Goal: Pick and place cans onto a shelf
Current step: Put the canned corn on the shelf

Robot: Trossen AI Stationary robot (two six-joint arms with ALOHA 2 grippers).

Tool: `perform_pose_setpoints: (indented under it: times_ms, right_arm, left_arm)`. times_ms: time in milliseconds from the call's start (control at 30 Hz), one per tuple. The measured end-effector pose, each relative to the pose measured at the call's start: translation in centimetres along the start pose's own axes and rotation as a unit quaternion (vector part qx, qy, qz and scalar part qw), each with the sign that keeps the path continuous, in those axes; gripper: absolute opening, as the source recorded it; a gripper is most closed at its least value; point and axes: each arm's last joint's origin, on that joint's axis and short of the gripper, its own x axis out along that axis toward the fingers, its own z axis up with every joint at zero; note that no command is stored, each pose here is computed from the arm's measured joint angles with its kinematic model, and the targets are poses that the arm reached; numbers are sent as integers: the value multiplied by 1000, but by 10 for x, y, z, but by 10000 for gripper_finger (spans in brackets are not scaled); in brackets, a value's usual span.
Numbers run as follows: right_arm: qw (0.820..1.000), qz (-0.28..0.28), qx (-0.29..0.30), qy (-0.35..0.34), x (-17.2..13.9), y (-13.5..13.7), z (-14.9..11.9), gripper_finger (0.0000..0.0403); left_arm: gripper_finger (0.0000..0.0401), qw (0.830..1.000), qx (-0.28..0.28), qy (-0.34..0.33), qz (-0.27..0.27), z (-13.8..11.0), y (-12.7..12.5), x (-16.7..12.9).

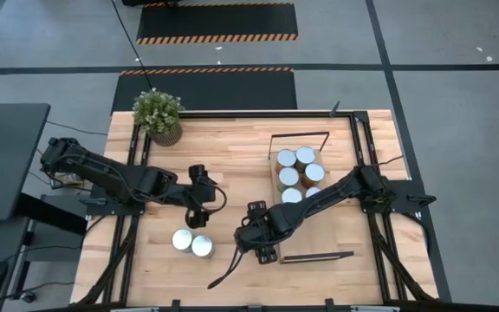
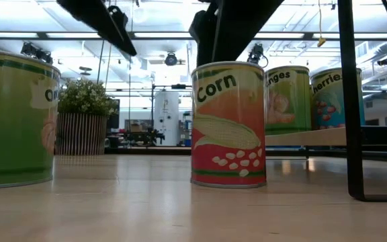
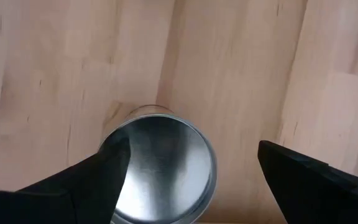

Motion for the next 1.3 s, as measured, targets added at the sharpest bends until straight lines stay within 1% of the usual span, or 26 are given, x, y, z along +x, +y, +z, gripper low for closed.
perform_pose_setpoints:
  times_ms: [67, 133, 200, 333, 400, 500, 667, 833, 933, 1133, 1300]
  right_arm:
    - [1000, -1, -2, 4, 0, 0, -1, 366]
    - [1000, -3, -2, 4, -2, 0, -1, 366]
    - [1000, -7, 3, 8, -5, -4, -3, 366]
    - [1000, -7, 24, -14, -23, -10, -3, 366]
    - [999, -5, 22, -30, -31, -7, -3, 366]
    - [999, 4, 12, -41, -33, 4, -3, 366]
    - [999, 12, 10, -45, -26, 14, -1, 366]
    - [999, 10, 10, -39, -16, 16, 0, 366]
    - [1000, 7, 9, -15, -5, 13, -1, 366]
    - [1000, 3, 11, 6, 1, 8, -3, 366]
    - [1000, 13, 15, 12, 2, 3, -2, 366]
  left_arm:
    - [393, 1000, -7, -12, 0, 3, 0, -1]
    - [393, 1000, -4, -4, -1, 0, 1, -3]
    - [393, 1000, -10, -15, -3, 3, 0, -4]
    - [393, 1000, -10, -8, -2, 1, 0, -4]
    - [393, 1000, -10, -6, -2, 1, 0, -4]
    - [393, 1000, -10, -6, -5, 1, 0, -4]
    - [393, 1000, -13, -6, -8, 1, 0, -4]
    - [393, 1000, -16, -5, -13, 1, -1, -3]
    - [393, 1000, -17, -5, -17, 1, -1, -4]
    - [393, 1000, -16, -2, -16, 0, -1, -3]
    - [393, 1000, -21, 0, -16, 0, -1, -4]
